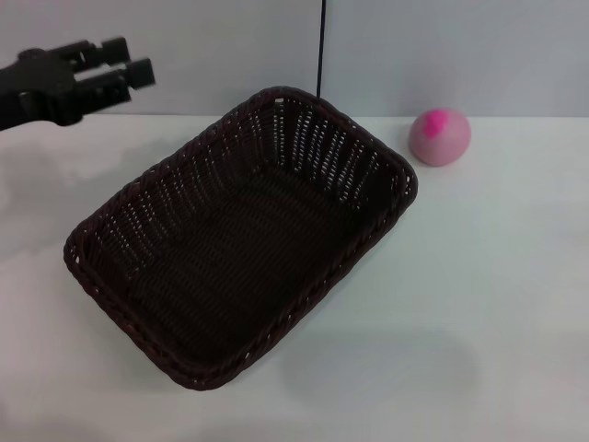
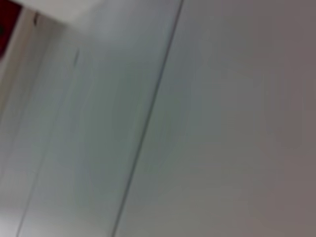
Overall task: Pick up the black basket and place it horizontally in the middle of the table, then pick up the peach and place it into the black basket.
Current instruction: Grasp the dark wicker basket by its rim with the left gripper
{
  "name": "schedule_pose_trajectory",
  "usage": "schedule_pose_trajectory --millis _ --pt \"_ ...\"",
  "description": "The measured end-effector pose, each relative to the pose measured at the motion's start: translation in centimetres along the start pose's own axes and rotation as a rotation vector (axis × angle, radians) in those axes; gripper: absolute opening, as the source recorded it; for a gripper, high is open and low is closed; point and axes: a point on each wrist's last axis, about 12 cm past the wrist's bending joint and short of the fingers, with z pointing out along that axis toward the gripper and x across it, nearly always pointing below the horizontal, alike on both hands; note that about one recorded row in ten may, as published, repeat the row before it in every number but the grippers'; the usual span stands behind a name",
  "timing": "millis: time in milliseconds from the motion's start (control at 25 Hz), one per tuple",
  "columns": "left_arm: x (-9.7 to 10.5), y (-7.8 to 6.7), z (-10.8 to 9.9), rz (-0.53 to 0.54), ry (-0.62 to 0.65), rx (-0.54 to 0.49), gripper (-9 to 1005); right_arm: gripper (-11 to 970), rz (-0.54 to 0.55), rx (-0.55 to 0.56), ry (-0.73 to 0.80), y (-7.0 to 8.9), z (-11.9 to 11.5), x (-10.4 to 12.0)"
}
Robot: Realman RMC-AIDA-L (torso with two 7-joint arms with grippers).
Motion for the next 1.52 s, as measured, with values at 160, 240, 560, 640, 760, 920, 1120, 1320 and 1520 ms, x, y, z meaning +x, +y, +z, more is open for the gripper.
schedule_pose_trajectory --millis 160,240,560,640,760,920,1120,1320,1520 --pt "-0.6 0.0 0.6 0.003 0.084 0.001 606 694 0.000 0.002 0.000 0.0 -0.1 0.0" --pt "-0.9 0.0 1.1 0.001 0.167 0.003 604 693 0.000 0.004 0.000 -0.1 -0.1 0.0" --pt "-1.7 -0.4 3.0 0.029 0.343 0.002 593 690 0.000 0.006 0.000 -0.1 -0.1 0.0" --pt "-1.7 -0.4 3.4 0.030 0.381 -0.005 590 689 0.000 0.007 0.001 -0.1 -0.1 0.0" --pt "-1.7 -0.4 3.9 0.031 0.417 -0.010 585 688 0.001 0.009 0.006 -0.1 0.0 0.1" --pt "-1.7 -0.4 4.7 0.042 0.490 -0.035 578 687 0.001 0.011 0.006 -0.1 0.0 0.1" --pt "-1.8 -0.4 5.2 0.072 0.523 -0.065 569 685 0.003 0.017 0.007 -0.2 0.0 0.1" --pt "-1.8 0.1 5.2 0.078 0.513 -0.096 561 683 0.005 0.032 0.018 -0.3 0.1 0.2" --pt "-1.5 0.2 5.0 0.075 0.521 -0.109 553 681 0.005 0.034 0.021 -0.3 0.0 0.3"
